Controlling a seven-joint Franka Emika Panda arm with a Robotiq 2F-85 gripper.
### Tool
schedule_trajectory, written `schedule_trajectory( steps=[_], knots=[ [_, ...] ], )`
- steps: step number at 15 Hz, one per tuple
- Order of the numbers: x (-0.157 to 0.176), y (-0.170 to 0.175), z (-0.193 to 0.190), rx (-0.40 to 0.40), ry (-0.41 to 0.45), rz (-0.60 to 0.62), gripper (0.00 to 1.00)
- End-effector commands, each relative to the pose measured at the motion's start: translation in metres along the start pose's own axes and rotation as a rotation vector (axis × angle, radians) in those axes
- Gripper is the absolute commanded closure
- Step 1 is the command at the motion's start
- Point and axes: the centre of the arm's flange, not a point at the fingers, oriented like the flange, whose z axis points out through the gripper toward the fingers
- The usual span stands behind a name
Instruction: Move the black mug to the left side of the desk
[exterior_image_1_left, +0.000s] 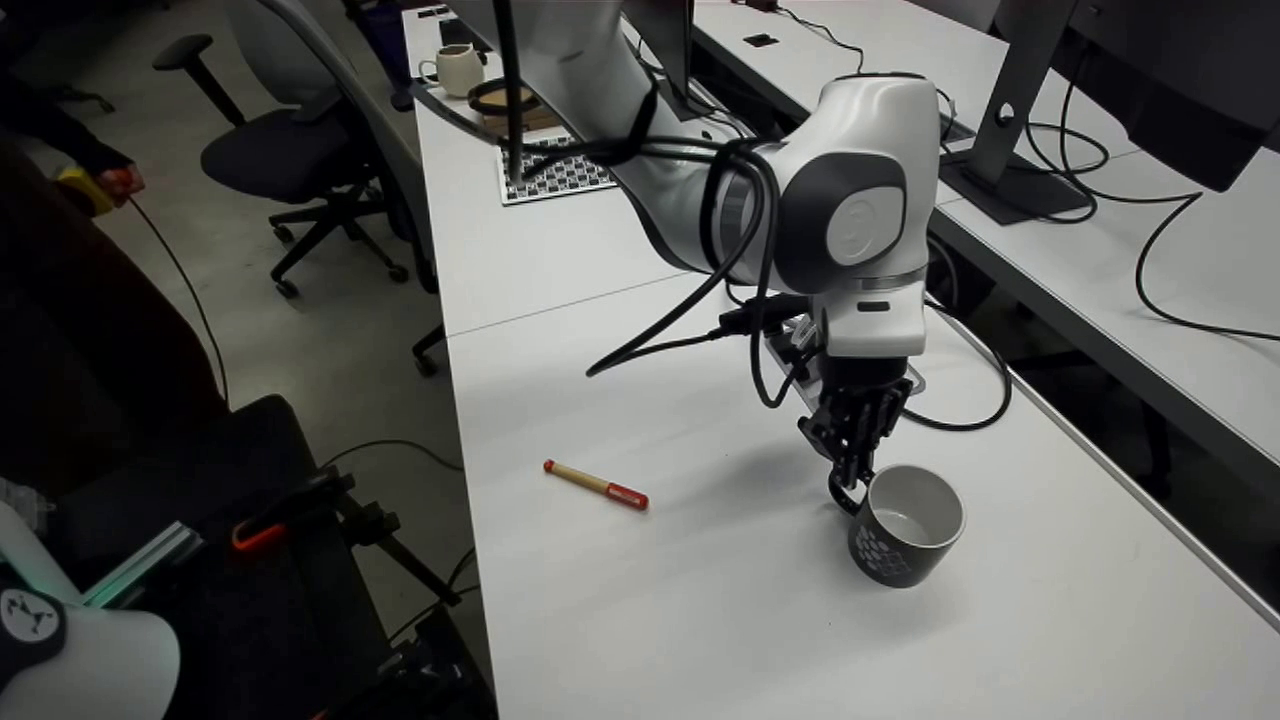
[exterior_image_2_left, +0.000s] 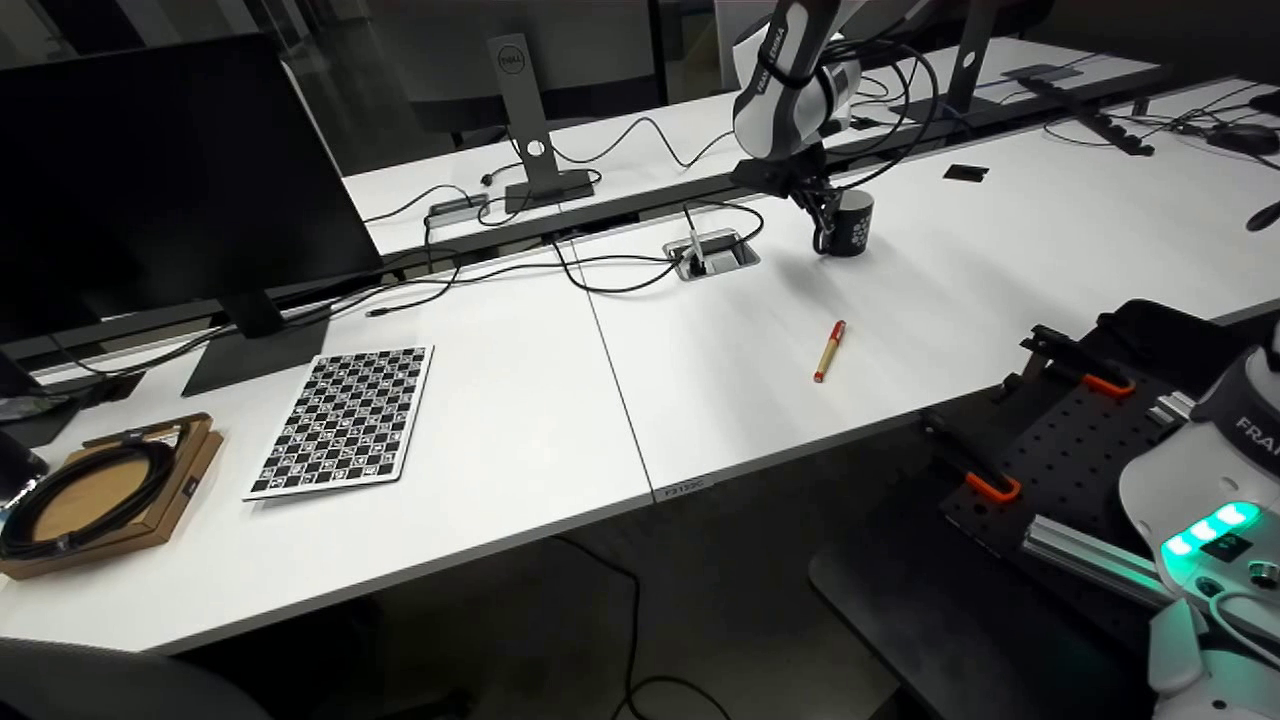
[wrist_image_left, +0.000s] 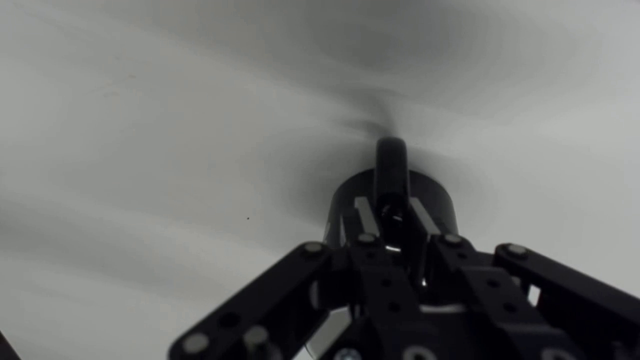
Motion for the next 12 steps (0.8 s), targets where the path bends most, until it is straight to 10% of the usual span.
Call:
schedule_trajectory(
  steps=[1, 12],
  knots=[
    [0.001, -0.010, 0.003, -0.006, -0.008, 0.017, 0.96],
    [-0.012, 0.010, -0.017, 0.047, -0.035, -0.052, 0.96]
  ],
)
